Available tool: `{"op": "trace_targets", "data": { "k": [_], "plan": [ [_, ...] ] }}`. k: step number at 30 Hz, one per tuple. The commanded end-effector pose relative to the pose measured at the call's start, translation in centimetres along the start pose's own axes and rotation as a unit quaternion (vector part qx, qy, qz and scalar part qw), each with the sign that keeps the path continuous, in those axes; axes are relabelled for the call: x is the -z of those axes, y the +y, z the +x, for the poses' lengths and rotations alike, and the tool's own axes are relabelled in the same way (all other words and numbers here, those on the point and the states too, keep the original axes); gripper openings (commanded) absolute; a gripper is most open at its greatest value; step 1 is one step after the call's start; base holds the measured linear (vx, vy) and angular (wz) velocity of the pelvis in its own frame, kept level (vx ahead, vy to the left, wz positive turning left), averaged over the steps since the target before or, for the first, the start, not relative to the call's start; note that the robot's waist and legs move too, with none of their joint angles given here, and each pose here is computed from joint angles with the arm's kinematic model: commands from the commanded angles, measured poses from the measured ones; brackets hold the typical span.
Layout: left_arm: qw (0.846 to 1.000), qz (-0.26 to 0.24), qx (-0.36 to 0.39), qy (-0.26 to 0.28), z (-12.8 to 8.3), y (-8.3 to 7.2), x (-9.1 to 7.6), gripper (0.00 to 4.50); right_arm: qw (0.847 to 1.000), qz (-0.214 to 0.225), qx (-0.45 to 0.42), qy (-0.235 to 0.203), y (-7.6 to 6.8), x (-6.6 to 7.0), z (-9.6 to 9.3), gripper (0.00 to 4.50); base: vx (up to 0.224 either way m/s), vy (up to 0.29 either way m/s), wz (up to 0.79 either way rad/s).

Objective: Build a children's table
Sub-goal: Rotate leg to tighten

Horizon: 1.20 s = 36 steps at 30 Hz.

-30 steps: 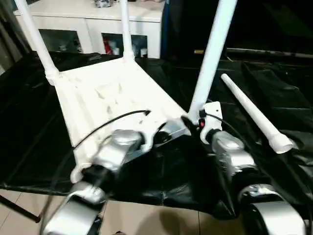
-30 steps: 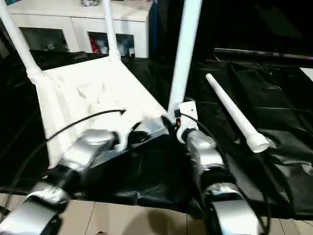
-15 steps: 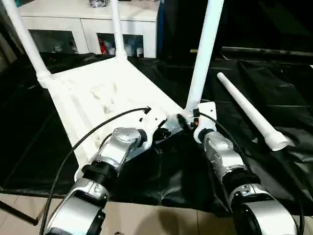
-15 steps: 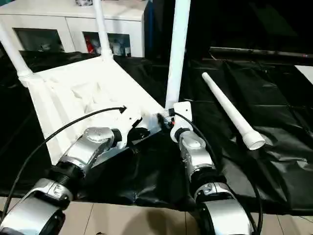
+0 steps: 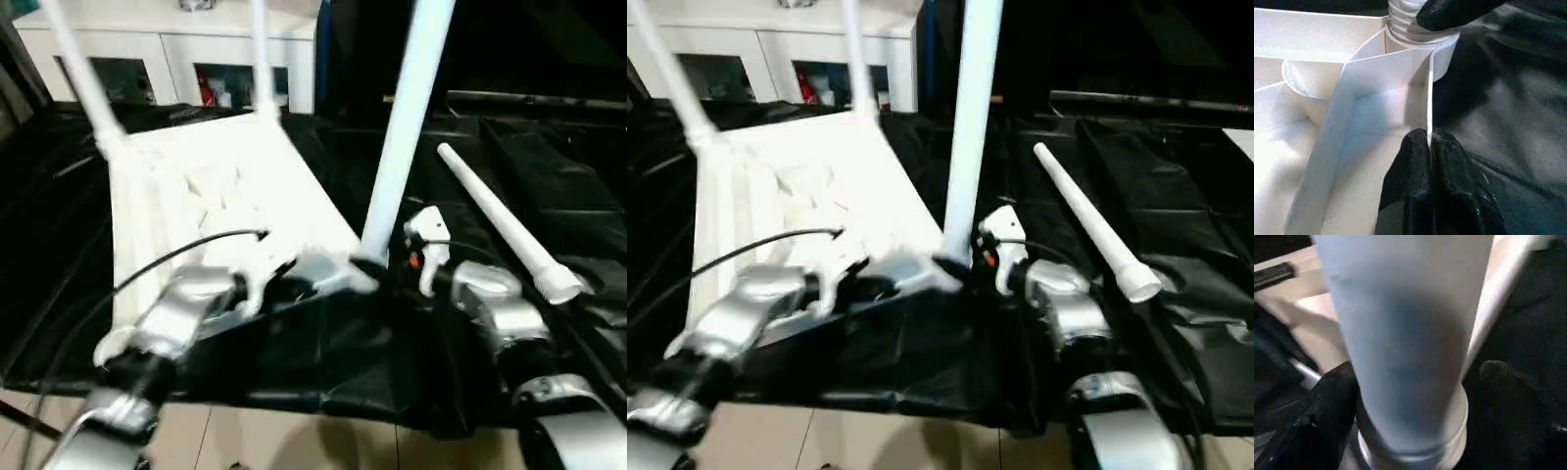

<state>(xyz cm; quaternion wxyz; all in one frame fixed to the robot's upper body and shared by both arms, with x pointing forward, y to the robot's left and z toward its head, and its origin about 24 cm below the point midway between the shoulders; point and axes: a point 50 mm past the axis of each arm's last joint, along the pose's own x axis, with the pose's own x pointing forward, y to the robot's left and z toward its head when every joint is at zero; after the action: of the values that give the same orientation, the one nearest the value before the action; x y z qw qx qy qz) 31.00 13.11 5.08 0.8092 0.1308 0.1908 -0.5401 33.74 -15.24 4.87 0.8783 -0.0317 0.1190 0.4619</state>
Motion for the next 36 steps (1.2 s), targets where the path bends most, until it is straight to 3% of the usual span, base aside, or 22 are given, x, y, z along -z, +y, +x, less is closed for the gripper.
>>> {"op": "trace_targets", "data": {
  "k": [1,12,13,20,26,29,31,33,35,36],
  "plan": [
    [0.999,-0.004,0.026,-0.026,-0.1,-0.6,-0.3,0.00,1.000,-0.005,0.002,0.001,-0.5,-0.3,-0.8,4.09,0.000,0.000,0.00],
    [0.999,-0.007,0.029,-0.024,-0.3,-0.9,0.0,0.00,0.999,-0.020,-0.040,0.028,0.5,0.6,-0.6,3.19,0.000,0.000,0.00],
    [0.999,-0.007,0.029,-0.024,-0.3,-0.9,0.0,0.00,0.999,-0.020,-0.041,0.028,0.5,0.6,-0.6,2.95,0.000,0.000,0.00],
    [0.999,-0.010,0.024,-0.024,-0.2,-0.9,0.0,0.00,0.999,-0.002,-0.031,0.025,0.5,1.0,-0.6,2.73,0.000,0.000,0.00],
    [0.999,-0.031,-0.038,-0.017,1.3,0.0,-0.4,0.00,0.994,0.047,0.095,0.027,0.4,2.6,0.4,2.72,0.000,0.000,0.00],
    [0.994,-0.046,-0.097,-0.008,2.3,0.9,-0.8,0.00,0.980,0.075,0.180,0.027,0.0,3.1,1.0,2.72,0.000,0.000,0.00],
    [0.987,-0.059,-0.151,-0.003,3.3,1.7,-1.3,0.00,0.961,0.101,0.256,0.028,-0.2,3.5,1.6,2.72,0.000,0.000,0.00],
    [0.984,-0.061,-0.169,-0.002,3.8,1.9,-1.6,0.00,0.952,0.114,0.283,0.028,-0.2,3.5,2.0,2.72,0.000,0.000,0.00],
    [0.979,-0.056,-0.198,0.001,5.0,2.0,-2.4,0.00,0.931,0.142,0.337,0.021,0.1,3.4,3.1,2.72,0.000,0.000,0.00],
    [0.979,-0.056,-0.198,0.001,5.0,2.0,-2.4,0.00,0.931,0.142,0.337,0.021,0.1,3.4,3.1,2.72,0.000,0.000,0.00]
  ]
}}
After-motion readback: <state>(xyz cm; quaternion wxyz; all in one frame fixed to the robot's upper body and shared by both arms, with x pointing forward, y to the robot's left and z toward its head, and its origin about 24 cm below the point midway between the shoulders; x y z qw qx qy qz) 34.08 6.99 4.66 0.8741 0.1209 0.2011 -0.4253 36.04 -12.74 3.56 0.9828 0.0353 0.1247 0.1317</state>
